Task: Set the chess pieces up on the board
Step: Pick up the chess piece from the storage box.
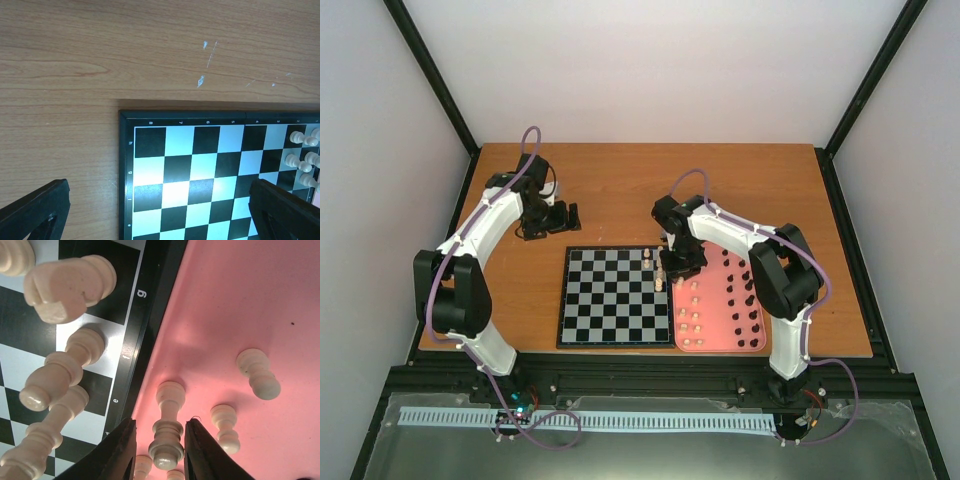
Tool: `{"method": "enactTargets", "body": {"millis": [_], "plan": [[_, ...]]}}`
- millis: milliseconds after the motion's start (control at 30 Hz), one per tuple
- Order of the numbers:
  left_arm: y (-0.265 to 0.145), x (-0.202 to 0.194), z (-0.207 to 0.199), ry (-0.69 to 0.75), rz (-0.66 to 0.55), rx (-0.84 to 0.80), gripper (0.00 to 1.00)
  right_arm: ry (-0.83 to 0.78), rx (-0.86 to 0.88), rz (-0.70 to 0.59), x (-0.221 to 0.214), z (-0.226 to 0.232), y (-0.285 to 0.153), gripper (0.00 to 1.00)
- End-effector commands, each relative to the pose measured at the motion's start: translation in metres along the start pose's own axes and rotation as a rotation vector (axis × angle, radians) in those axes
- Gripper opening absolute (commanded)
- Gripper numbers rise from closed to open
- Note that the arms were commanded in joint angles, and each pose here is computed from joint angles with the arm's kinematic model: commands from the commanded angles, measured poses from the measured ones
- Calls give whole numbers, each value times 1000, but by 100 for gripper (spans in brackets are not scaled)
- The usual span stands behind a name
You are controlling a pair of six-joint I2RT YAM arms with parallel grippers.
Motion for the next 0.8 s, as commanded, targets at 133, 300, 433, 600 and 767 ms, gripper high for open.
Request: {"method": "enactTargets", "body": {"millis": [133,300,433,600,767], "plan": [[-5,4,-5,3,-17,-6,100,11,-22,28,-1,-4,9,20],[-5,4,-5,4,-16,-5,100,16,-36,27,-2,-5,7,11],[-7,4,-6,5,-22,-10,100,26,-61,16,-4,-6,-5,3],[-9,2,-4,6,-27,-14,100,28,-58,-17,-8,3,-33,3],[-10,-1,-3,5,-34,-19,100,-19,-28,-29,-19,29,-52,3]]}}
Point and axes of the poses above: each gripper's point midway between its finger pads, its own y axis out along the fingers, its own z axis along the line the jaws close on, x = y × z, the point moved 10 cm from there along -y, back along the fingers, and after that the axes turned 12 degrees about -y, right-handed, at the moved point
